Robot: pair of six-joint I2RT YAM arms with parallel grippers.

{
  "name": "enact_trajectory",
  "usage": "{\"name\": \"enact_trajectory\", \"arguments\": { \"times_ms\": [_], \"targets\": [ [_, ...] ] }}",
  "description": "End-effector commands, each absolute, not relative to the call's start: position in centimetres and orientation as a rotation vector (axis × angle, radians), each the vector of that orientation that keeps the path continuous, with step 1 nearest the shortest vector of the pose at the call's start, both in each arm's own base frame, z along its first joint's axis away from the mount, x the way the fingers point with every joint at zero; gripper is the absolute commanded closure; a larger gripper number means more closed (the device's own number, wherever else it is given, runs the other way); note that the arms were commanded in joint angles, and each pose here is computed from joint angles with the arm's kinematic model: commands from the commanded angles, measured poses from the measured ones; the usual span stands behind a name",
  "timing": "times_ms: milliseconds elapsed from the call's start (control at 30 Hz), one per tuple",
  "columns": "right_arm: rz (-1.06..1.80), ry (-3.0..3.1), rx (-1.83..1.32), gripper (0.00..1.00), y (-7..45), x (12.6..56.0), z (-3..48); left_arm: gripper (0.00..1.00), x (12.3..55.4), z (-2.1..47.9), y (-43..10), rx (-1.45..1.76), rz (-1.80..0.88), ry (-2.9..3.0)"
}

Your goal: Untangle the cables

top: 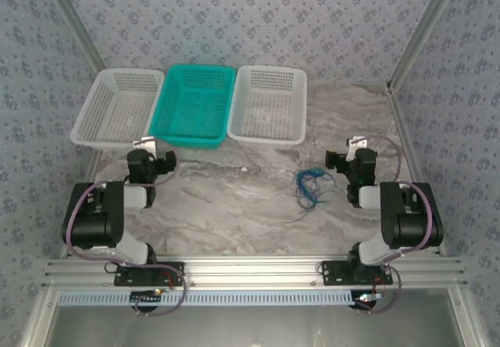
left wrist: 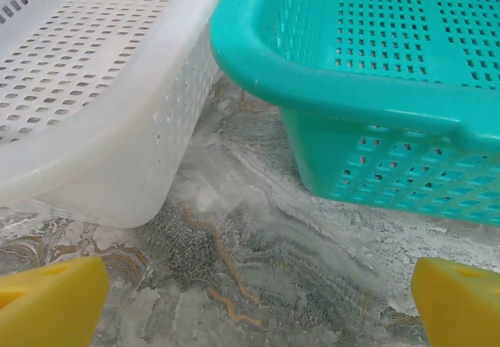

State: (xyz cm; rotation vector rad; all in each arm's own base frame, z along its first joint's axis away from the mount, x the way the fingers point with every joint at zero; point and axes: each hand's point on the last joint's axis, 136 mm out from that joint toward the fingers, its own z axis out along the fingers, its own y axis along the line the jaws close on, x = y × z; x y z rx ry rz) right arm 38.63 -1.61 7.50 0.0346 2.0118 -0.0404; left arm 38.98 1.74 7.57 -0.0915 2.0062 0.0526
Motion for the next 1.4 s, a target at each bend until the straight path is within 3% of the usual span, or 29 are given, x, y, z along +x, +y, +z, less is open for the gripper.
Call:
{"name": "enact_trajectory", "arguments": {
  "times_ms": [0,600,700,833,900,1000,1133,1367],
  "targets": [
    [-0.054,1.995,0.015,0.0,-1.6,39.1,8.3,0.0,39.8,8.9,1.4,-0.068,0.041,1.967],
    [-0.036,1.99,0.027,0.0,-1.8,39.1,8.3,0.0,39.8,8.9,1.5,-0.075,0.007,1.964],
    [-0.128,2.026,0.148,0.0,-3.6,38.6,10.7,0.01,39.5,9.7,2.3,-0.124,0.04,1.941],
    [-0.096,2.045,0.642,0.0,-6.9,35.2,15.0,0.01,37.0,12.8,4.4,-0.277,0.11,1.884],
    [0.001,2.111,0.775,0.0,-6.1,33.7,16.1,0.01,35.1,14.8,5.3,-0.418,0.099,1.857],
    [0.119,2.265,0.733,0.0,-3.0,32.7,16.8,0.01,32.4,17.3,5.6,-0.619,0.02,1.834],
    [0.337,2.501,0.593,0.0,2.8,31.5,15.2,0.01,30.7,19.6,1.2,-0.666,-0.231,1.904],
    [0.214,2.799,0.382,0.0,8.4,28.7,9.5,0.01,28.4,20.7,-15.6,-0.249,-0.755,2.092]
  ]
}}
